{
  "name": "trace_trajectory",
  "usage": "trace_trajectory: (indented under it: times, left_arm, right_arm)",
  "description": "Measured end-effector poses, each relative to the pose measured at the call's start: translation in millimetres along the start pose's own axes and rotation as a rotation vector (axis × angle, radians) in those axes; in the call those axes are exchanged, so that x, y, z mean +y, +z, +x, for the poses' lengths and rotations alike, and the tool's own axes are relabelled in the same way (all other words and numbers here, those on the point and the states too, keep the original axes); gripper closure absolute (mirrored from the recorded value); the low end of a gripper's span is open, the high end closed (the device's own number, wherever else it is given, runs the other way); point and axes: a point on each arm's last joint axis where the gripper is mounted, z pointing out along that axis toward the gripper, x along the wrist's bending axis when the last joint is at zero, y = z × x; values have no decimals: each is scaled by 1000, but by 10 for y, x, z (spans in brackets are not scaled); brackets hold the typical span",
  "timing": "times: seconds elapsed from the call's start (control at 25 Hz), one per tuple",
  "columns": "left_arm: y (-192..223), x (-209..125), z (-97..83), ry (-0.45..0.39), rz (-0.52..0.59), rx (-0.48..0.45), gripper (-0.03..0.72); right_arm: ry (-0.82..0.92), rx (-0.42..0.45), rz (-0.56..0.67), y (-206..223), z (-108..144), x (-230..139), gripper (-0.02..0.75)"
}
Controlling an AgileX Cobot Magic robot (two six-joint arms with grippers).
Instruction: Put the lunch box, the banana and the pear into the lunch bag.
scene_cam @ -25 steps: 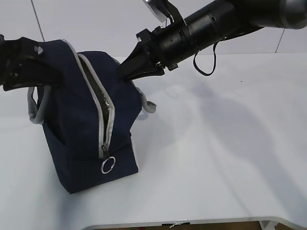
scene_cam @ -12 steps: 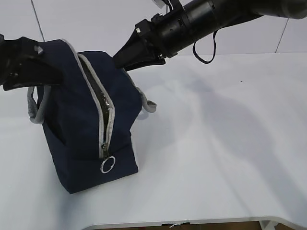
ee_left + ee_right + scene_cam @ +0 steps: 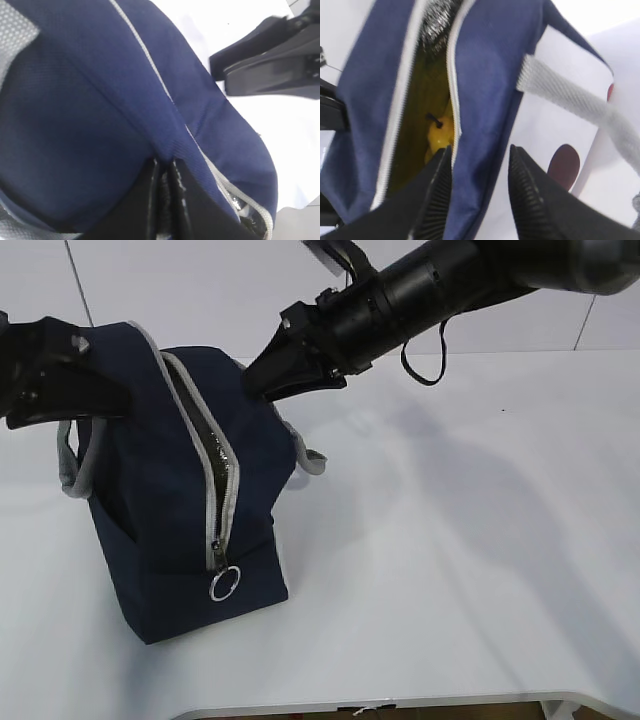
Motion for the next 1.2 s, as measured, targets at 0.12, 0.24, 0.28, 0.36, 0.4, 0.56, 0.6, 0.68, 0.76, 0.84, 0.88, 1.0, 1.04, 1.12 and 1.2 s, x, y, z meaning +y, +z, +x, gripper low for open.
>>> trace_trajectory:
  times: [0.12,0.24,0.28,0.36,0.4,0.56,0.6,0.68,0.76,0.84,0.88,1.0,1.04,1.12,1.2]
  left_arm:
    - [0,0,0,0,0,0,690]
    - [0,0,0,0,0,0,690]
    - [0,0,0,0,0,0,690]
    - [1,1,2,0,-1,1,690]
    - [1,0,3,2,0,2,690]
    - [14,-5,16,9,7,9,690]
    - [14,-5,16,9,7,9,690]
    - [14,-5,16,9,8,9,690]
    - [14,-6,17,11,8,10,690]
    - [14,-6,17,11,8,10,690]
    - [14,-6,17,11,8,10,690]
    - [14,-6,17,15,8,10,690]
    - [14,-6,17,17,8,10,690]
    - [14,-5,16,27,7,9,690]
    - [14,1,7,29,1,-1,690]
  right_arm:
    - [19,19,16,55,-50,-41,409]
    - [26,28,10,61,-50,-38,409]
    - [28,32,9,61,-45,-37,409]
    - [33,54,12,60,-26,-40,424]
    - [36,66,15,59,-15,-41,449]
    - [16,90,21,57,7,-48,625]
    - [8,91,20,57,8,-47,667]
    - [-5,93,20,57,10,-47,715]
    - [-13,94,18,57,10,-46,720]
    - [-17,94,18,57,10,-46,720]
    - [-17,94,18,57,10,-46,720]
    - [-19,95,18,57,11,-47,720]
    - [-20,94,17,51,17,-43,720]
    - [-25,94,14,35,36,-32,720]
    - [-37,92,6,-8,87,-5,720]
